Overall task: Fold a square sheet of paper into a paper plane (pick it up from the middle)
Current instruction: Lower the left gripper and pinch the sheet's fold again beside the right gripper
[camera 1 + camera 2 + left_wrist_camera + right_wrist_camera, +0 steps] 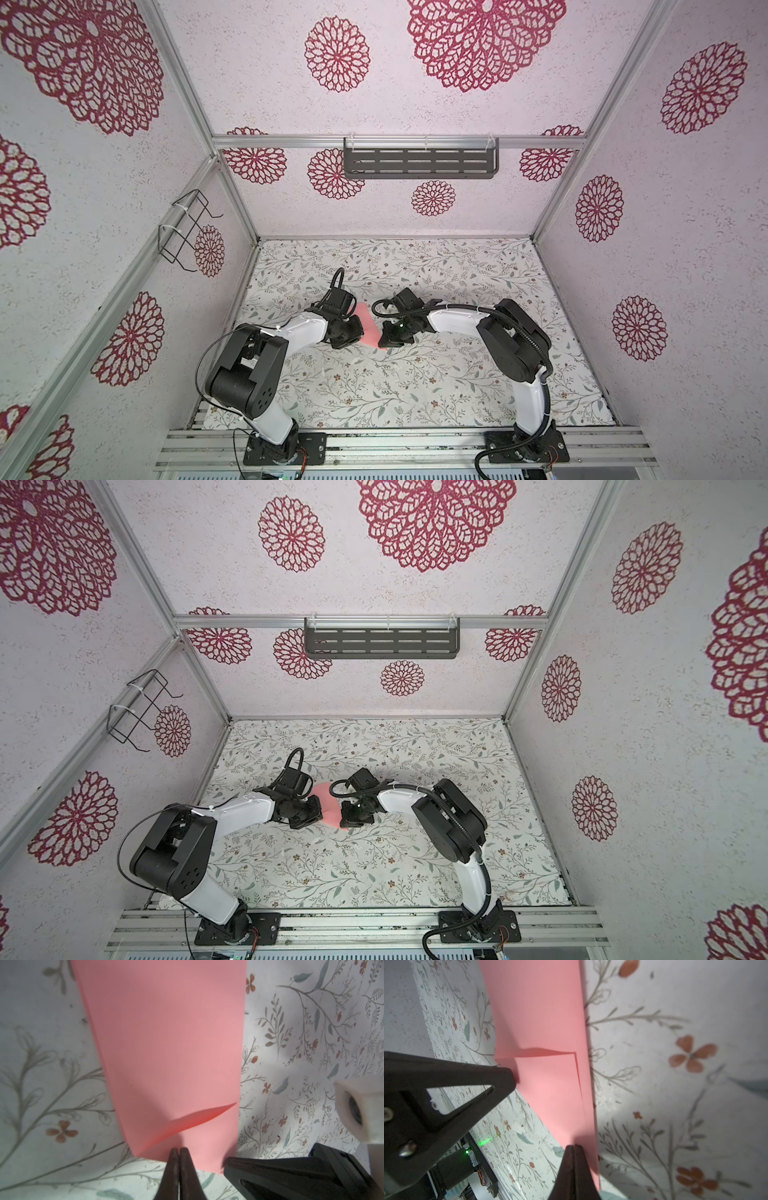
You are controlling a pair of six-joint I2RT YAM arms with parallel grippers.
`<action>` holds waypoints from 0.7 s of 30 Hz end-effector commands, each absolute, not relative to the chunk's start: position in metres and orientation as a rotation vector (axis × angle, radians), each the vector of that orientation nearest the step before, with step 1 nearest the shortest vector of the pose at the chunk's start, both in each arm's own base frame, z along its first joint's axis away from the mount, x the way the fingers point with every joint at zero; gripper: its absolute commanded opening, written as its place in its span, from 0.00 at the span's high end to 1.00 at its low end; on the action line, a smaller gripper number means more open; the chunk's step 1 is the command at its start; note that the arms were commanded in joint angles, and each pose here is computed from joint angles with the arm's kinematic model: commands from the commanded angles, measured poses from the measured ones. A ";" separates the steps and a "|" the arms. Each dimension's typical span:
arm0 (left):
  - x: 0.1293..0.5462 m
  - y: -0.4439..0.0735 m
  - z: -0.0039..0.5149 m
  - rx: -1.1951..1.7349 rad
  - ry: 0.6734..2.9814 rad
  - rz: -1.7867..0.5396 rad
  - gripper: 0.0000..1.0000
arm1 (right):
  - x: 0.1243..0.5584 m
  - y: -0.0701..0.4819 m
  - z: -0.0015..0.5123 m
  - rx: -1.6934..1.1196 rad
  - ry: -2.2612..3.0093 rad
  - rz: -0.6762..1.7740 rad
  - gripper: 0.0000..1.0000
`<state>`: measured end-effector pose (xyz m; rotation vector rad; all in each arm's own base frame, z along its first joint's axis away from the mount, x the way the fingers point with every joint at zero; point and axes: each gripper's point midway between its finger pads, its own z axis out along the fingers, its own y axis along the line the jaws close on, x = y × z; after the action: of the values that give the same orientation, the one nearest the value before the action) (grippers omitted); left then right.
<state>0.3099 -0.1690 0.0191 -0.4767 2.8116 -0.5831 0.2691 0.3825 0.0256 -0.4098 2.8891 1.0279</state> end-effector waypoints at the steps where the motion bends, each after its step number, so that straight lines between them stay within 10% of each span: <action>1: 0.318 -0.163 0.018 -0.496 2.795 -0.518 0.95 | 0.273 0.366 0.008 -0.400 2.945 0.900 0.94; 21: 0.295 -0.145 -0.013 -0.665 2.889 -0.385 0.98 | 0.285 0.423 0.057 -0.516 2.691 1.294 1.00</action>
<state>0.3111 -0.1593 0.0094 -0.5880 2.8132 -0.5042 0.2790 0.4107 0.0521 -0.5404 2.7079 1.2462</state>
